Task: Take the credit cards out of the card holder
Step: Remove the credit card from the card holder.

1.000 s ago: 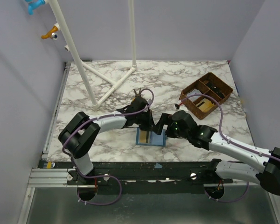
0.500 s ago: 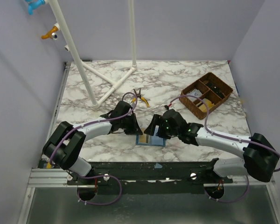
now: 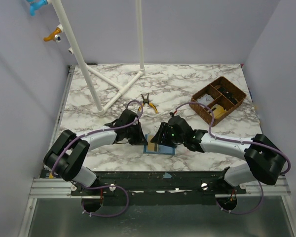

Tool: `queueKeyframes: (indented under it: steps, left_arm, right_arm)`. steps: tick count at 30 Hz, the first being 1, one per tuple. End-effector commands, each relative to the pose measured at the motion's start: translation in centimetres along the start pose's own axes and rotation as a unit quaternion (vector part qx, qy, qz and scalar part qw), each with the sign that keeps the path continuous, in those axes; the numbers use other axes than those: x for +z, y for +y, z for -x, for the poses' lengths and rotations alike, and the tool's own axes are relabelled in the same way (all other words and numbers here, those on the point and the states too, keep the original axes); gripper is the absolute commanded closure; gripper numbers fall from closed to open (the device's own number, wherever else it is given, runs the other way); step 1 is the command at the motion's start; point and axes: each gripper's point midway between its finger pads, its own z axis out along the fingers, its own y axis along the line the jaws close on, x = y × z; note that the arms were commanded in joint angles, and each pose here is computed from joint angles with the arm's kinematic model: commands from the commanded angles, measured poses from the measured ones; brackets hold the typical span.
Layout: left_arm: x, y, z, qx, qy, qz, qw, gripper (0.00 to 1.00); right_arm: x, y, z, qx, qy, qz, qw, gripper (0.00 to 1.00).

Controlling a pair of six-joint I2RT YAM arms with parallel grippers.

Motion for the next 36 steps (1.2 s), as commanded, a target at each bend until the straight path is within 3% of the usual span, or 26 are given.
queueKeyframes:
  steps: [1,8,17,36]
  left_arm:
    - [-0.4,0.4,0.8,0.011,-0.024,0.009,1.000,1.00]
    - [0.3,0.4,0.6,0.006,-0.014,0.005,1.000,1.00]
    - [1.0,1.2,0.2,-0.006,-0.002,0.021,1.000,1.00]
    - [1.7,2.1,-0.1,-0.015,0.015,0.038,0.999,1.00]
  right_arm:
    - [0.5,0.2,0.7,0.014,-0.007,0.008,1.000,0.51]
    - [1.4,-1.6,0.3,0.031,-0.003,-0.005,1.000,0.58]
    - [1.5,-3.9,0.1,0.043,-0.015,-0.035,0.998,0.59]
    - [2.1,-5.3,-0.2,0.068,-0.002,-0.020,0.998,0.69]
